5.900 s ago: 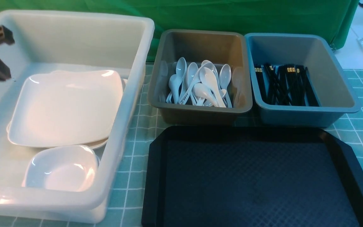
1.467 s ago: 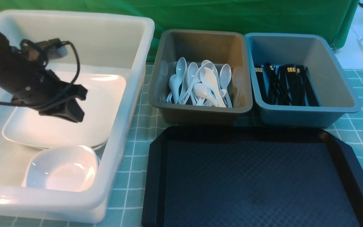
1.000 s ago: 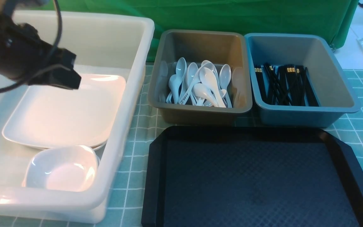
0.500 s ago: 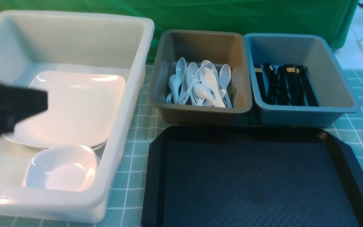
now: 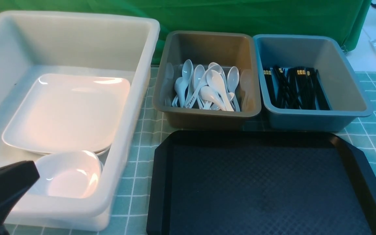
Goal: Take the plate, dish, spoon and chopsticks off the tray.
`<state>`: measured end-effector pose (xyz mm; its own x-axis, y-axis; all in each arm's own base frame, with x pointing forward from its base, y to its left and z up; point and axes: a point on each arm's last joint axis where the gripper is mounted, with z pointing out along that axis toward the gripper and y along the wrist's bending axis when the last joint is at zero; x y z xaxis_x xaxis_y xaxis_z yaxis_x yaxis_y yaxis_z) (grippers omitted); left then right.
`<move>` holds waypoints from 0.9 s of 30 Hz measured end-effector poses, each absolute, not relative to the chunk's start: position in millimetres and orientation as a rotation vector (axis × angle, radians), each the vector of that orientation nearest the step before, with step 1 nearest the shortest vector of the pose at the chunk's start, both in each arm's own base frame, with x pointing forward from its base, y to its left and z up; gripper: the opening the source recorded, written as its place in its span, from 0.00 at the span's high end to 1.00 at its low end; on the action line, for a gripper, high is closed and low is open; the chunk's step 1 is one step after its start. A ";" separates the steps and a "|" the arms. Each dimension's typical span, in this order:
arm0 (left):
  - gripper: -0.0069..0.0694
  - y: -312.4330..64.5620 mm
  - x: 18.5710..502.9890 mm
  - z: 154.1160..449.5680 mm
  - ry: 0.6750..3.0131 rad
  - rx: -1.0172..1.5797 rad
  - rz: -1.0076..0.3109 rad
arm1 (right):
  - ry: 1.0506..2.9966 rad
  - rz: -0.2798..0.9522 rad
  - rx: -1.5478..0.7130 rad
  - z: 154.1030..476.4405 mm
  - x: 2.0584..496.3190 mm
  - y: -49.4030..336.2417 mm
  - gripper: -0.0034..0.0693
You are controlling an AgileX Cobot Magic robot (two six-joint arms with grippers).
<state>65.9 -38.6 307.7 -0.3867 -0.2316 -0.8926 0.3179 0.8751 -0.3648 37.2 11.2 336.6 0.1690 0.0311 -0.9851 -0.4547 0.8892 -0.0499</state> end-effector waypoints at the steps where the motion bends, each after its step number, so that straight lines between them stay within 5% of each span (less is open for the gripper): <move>1: 0.89 -38.7 65.9 307.7 1.879 0.064 -0.587 | 1.368 0.356 -0.371 336.4 37.3 11.1 0.85; 21: 0.89 -34.3 65.7 304.1 1.900 0.117 -0.472 | 1.394 0.352 -0.361 334.4 38.0 10.3 0.81; 27: 0.89 -23.3 62.6 293.1 1.823 0.150 -0.262 | 1.396 0.351 -0.361 334.2 38.1 10.2 0.80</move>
<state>62.6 -23.3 293.1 -0.2656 -0.0346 -0.9635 0.2379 0.9661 -0.1003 38.1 10.2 334.2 0.1410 0.0270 -0.9896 -0.4447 0.8948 -0.0389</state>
